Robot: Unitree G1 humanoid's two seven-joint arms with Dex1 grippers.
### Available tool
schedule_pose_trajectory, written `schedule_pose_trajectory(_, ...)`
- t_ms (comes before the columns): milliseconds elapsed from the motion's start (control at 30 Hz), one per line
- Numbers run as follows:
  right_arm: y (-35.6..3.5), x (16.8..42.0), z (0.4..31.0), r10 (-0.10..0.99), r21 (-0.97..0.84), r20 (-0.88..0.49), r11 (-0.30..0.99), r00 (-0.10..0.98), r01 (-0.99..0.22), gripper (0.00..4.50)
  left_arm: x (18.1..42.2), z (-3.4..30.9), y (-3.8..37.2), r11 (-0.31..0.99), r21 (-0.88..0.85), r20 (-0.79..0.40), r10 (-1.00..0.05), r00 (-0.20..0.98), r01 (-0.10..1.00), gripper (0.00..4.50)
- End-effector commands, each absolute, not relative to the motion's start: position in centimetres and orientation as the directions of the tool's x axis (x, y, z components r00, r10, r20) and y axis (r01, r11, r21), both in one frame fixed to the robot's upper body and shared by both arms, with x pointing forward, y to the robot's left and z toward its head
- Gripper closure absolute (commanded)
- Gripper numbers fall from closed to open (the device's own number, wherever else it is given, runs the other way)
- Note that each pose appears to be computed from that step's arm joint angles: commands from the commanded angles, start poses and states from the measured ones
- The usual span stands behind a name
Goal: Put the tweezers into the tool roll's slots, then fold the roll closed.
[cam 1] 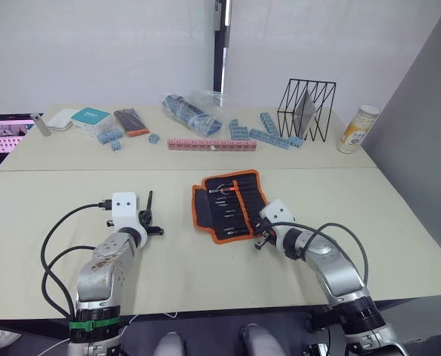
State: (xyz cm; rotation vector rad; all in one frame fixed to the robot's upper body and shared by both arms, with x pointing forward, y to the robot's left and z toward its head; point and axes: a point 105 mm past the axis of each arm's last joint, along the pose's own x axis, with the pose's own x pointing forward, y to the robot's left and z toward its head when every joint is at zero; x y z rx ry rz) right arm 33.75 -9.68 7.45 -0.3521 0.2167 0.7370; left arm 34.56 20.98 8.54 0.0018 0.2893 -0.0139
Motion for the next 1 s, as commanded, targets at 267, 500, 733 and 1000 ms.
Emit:
schedule_pose_trajectory(267, -9.3, 32.2, 4.3, 0.617, -0.163, -0.417, 0.671, 0.667, -0.723, 4.50, 36.8, 17.1, 16.1, 0.917, 0.157, -0.012, -0.369, 0.929, 0.367, 4.46)
schedule_pose_trajectory(500, -9.8, 32.2, 4.1, 0.591, -0.175, -0.420, 0.692, 0.689, -0.700, 4.50, 34.3, 19.1, 9.6, 0.510, 0.272, -0.162, -0.812, 0.561, 0.816, 4.46)
schedule_pose_trajectory(733, -10.0, 32.1, 4.0, 0.571, -0.173, -0.410, 0.718, 0.712, -0.675, 4.50, 33.1, 17.4, 8.4, 0.149, 0.368, -0.440, -0.842, 0.313, 0.918, 4.46)
schedule_pose_trajectory(1000, -10.9, 31.5, 4.0, 0.540, -0.170, -0.405, 0.748, 0.737, -0.642, 4.50, 34.8, 14.8, 9.0, 0.083, 0.358, -0.563, -0.776, 0.286, 0.930, 4.46)
